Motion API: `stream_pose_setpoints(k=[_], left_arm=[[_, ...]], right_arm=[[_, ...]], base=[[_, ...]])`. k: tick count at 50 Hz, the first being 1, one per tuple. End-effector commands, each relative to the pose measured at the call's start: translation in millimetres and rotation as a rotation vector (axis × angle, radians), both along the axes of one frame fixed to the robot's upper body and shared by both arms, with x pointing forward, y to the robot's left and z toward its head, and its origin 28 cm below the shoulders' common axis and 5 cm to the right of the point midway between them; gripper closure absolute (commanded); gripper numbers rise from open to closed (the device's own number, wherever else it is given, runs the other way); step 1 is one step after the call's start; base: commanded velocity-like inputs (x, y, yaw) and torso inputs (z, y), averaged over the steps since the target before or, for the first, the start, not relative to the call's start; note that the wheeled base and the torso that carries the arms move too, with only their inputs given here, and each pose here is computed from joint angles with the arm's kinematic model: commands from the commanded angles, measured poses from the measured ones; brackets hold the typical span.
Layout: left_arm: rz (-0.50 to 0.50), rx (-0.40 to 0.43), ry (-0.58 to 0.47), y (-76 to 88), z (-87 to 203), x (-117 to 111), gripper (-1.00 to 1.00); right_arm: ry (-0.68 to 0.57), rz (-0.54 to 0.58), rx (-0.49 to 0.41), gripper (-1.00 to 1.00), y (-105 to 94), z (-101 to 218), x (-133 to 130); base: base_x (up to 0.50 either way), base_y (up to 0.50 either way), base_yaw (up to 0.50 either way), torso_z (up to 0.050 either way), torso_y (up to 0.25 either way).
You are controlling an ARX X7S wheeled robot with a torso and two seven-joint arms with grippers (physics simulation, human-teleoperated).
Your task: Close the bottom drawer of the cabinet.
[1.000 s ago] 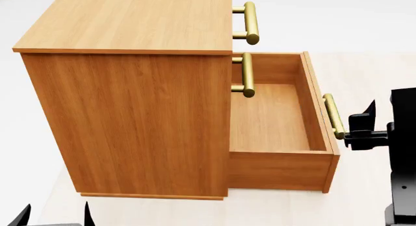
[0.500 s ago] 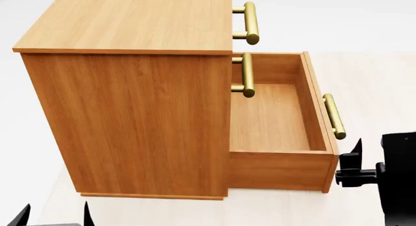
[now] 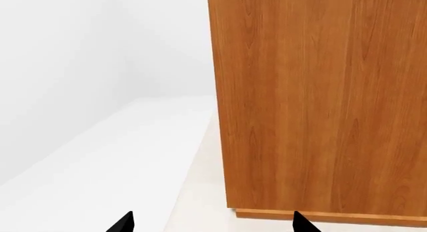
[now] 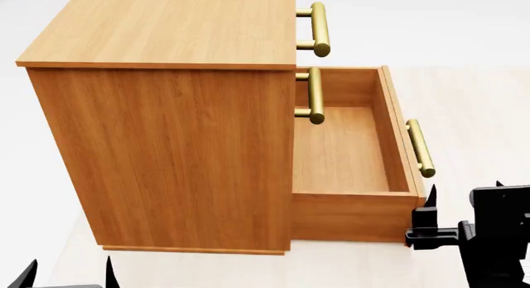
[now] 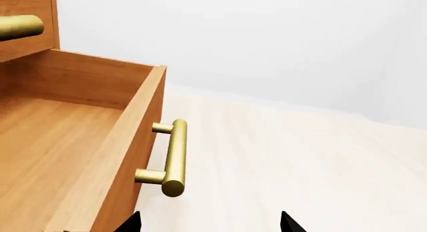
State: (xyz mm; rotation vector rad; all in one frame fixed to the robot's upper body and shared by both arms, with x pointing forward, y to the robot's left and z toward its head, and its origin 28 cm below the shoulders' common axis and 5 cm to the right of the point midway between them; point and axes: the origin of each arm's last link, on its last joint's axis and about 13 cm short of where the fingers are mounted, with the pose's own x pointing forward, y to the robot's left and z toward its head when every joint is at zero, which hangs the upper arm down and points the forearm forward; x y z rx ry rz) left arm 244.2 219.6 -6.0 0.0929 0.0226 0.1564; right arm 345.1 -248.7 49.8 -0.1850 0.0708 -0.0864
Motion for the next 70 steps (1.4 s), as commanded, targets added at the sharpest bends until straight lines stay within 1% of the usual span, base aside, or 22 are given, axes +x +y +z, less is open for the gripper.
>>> stream_pose_setpoints(k=[1, 13, 26, 42, 57, 62, 65, 70], left_arm=[[-0.029, -0.019, -0.011, -4.3, 3.9, -8.4, -1.00], [-0.030, -0.019, -0.010, -4.9, 2.9, -7.5, -1.00], [-0.033, -0.020, -0.008, -5.0, 3.0, -8.4, -1.00], [-0.033, -0.025, -0.013, -4.3, 4.4, -9.2, -1.00], [-0.034, -0.026, -0.015, -4.4, 5.1, -9.2, -1.00], [-0.037, -0.024, -0.015, -5.1, 4.5, -9.2, -1.00], [-0.040, -0.022, -0.014, -5.7, 4.7, -10.1, -1.00], [-0.038, -0.023, -0.014, -5.2, 4.6, -10.3, -1.00]], right_arm=[[0.031, 0.085, 0.017, -1.00, 18.2, -21.4, -8.3], [0.020, 0.134, 0.010, -1.00, 25.0, -20.9, -5.7], [0.012, 0.173, 0.012, -1.00, 37.5, -21.4, -2.0], [0.014, 0.222, 0.037, -1.00, 48.3, -31.1, -6.5], [0.017, 0.284, 0.025, -1.00, 59.4, -32.2, -4.5], [0.017, 0.285, 0.022, -1.00, 59.6, -29.1, -1.8], [0.021, 0.273, 0.011, -1.00, 61.3, -27.8, -0.1], [0.023, 0.246, 0.022, -1.00, 63.9, -27.1, 1.5]], base=[[0.00, 0.00, 0.00, 0.000, 0.000], [0.00, 0.00, 0.00, 0.000, 0.000], [0.00, 0.00, 0.00, 0.000, 0.001], [0.00, 0.00, 0.00, 0.000, 0.000], [0.00, 0.00, 0.00, 0.000, 0.000], [0.00, 0.00, 0.00, 0.000, 0.000], [0.00, 0.00, 0.00, 0.000, 0.000], [0.00, 0.00, 0.00, 0.000, 0.000]])
